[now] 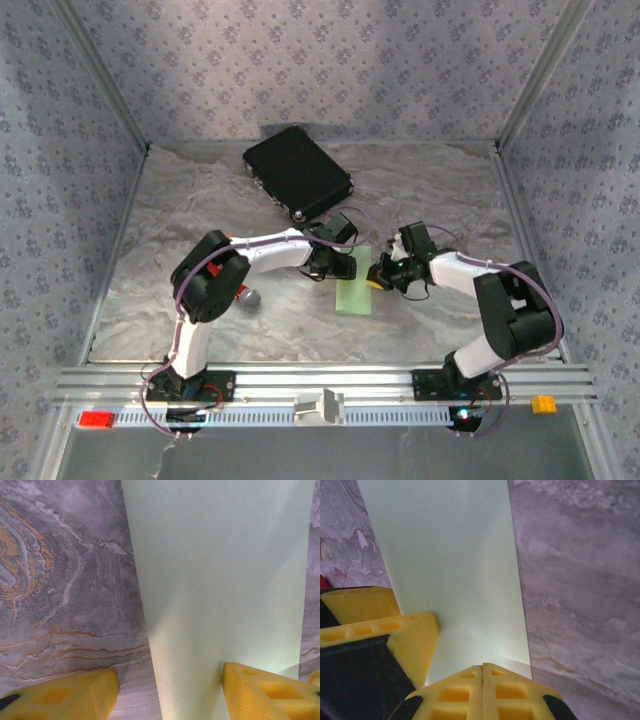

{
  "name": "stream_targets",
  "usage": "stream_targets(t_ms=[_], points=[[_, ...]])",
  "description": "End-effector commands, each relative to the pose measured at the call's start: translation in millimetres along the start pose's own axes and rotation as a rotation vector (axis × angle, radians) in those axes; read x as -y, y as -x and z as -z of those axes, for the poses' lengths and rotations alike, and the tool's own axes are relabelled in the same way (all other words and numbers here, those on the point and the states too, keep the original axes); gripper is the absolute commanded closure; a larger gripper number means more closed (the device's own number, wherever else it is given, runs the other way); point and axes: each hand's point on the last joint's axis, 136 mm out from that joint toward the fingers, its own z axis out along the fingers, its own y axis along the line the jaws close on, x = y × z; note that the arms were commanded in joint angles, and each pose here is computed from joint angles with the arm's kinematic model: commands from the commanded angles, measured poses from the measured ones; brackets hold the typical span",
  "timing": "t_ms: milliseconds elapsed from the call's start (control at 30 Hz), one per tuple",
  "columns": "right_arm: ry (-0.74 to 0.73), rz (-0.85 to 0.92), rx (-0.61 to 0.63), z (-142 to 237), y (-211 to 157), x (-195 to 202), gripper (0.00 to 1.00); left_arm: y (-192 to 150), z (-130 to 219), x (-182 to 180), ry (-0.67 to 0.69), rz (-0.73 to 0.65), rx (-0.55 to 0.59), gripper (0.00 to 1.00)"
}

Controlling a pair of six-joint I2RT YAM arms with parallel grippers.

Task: Fold a paper plane with a square sheet of paper (pick it up from the middle)
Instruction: Hold the square sheet of paper at the center of the table.

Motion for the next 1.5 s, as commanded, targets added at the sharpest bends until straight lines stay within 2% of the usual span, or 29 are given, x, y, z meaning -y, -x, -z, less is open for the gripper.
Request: stream_targets(t_ms=[0, 500, 800, 933, 1100, 1233, 1300, 1333, 1467], points=[[-0.001, 0.022, 0.009, -6.1, 7.7, -6.5, 1.00, -30.2, -54.3, -34.5, 0.103, -0.011, -0.088, 0.39], [0.023, 0.016, -0.023, -20.6, 10.7, -8.8, 1.00, -31.6, -57.1, -32.6, 0.098, -0.011, -0.092, 0.39], [-0.149, -0.001, -0.092, -31.8, -13.3, 50.9, 1.00, -31.0, -55.9, -28.5, 0.086, -0.007, -0.089, 0.39], [-0.176, 0.057, -0.099, -26.9, -11.1, 56.3, 1.00, -19.2, -36.5, -18.9, 0.057, -0.002, -0.039, 0.38], [-0.203, 0.137, -0.148, -27.2, -4.4, 52.8, 1.00, 5.2, 15.0, -4.7, 0.004, 0.007, 0.093, 0.35], [-0.227, 0.159, -0.161, -26.8, -1.8, 57.3, 1.00, 21.3, 56.6, 7.7, -0.076, 0.013, 0.194, 0.30], [-0.242, 0.159, -0.160, -26.1, -1.3, 60.2, 1.00, 25.0, 66.4, 17.2, -0.149, 0.012, 0.211, 0.29], [-0.247, 0.157, -0.160, -26.1, -1.4, 61.7, 1.00, 24.9, 66.7, 21.4, -0.191, 0.019, 0.199, 0.30], [-0.275, 0.158, -0.154, -25.0, -0.3, 65.6, 1.00, 28.0, 64.0, 36.6, -0.360, 0.061, 0.175, 0.48]])
